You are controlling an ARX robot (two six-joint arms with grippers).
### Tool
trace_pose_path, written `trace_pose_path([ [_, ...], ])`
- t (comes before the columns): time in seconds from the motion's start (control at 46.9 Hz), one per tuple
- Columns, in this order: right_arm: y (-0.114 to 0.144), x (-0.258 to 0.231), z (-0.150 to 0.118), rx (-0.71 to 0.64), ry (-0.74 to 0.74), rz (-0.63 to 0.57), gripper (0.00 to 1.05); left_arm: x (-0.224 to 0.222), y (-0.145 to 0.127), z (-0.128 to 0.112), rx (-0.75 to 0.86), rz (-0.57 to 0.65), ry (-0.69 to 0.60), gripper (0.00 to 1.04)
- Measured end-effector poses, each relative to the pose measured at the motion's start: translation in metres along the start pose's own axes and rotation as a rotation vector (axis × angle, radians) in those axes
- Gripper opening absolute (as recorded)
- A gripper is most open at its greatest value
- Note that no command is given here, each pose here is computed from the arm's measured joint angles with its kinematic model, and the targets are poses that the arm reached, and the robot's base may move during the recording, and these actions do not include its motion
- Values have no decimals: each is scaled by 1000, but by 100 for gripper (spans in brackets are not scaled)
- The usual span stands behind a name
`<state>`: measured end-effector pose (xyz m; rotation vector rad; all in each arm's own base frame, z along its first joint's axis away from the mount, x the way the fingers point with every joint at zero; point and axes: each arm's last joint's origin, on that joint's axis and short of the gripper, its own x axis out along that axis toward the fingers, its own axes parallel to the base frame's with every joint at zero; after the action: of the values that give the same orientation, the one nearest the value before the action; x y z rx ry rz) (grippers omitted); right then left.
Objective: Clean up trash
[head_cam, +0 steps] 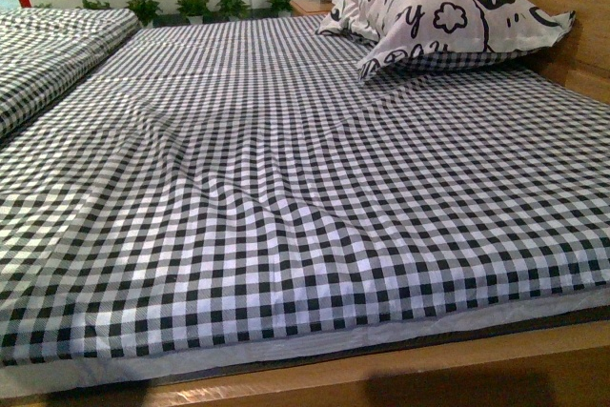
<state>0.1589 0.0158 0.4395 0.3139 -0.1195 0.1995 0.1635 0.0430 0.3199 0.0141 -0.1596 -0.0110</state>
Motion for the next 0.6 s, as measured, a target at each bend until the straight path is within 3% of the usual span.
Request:
trace_pose_path([
  [0.597, 0, 0, 0, -2, 0, 0, 21, 0, 0, 0, -1, 0, 0, 28],
])
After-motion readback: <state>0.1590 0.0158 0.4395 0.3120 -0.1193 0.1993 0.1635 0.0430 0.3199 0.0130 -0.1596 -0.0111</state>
